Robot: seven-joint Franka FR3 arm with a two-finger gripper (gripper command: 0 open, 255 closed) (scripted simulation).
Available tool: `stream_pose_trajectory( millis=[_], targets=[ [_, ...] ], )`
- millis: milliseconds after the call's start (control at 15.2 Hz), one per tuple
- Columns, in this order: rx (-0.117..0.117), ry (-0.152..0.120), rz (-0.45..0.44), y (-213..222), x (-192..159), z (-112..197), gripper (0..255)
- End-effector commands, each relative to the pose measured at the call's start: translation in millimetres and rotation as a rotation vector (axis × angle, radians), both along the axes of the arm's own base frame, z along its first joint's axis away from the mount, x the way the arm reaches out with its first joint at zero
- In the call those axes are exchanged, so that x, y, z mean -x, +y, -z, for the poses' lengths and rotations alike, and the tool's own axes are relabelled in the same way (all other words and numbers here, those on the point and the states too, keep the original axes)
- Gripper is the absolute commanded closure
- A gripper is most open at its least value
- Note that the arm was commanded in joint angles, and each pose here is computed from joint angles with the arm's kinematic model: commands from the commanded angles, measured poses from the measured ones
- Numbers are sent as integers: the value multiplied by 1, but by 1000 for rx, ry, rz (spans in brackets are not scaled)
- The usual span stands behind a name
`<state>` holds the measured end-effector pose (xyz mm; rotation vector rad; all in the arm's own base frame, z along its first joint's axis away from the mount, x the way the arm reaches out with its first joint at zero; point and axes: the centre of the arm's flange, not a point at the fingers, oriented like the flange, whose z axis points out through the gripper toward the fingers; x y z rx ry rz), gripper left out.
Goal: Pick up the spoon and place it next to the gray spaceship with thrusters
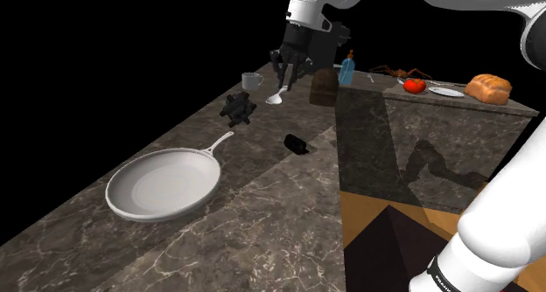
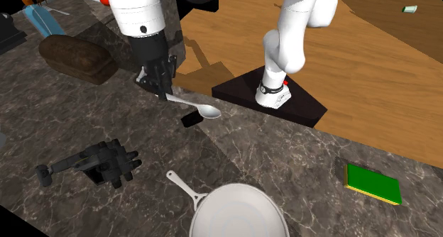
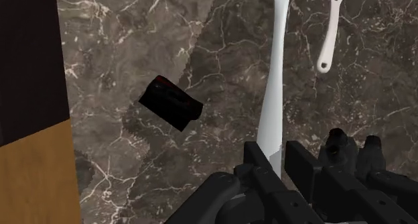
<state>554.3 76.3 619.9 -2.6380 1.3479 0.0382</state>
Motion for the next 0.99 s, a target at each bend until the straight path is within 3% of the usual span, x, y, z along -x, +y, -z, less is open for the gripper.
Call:
stream_pose_trajectory(
  millis=[0, 924],
  targets=[
    [0, 0, -1, -25, -9, -1, 255],
    [0, 0, -1, -178, -94, 4, 255]
  ],
)
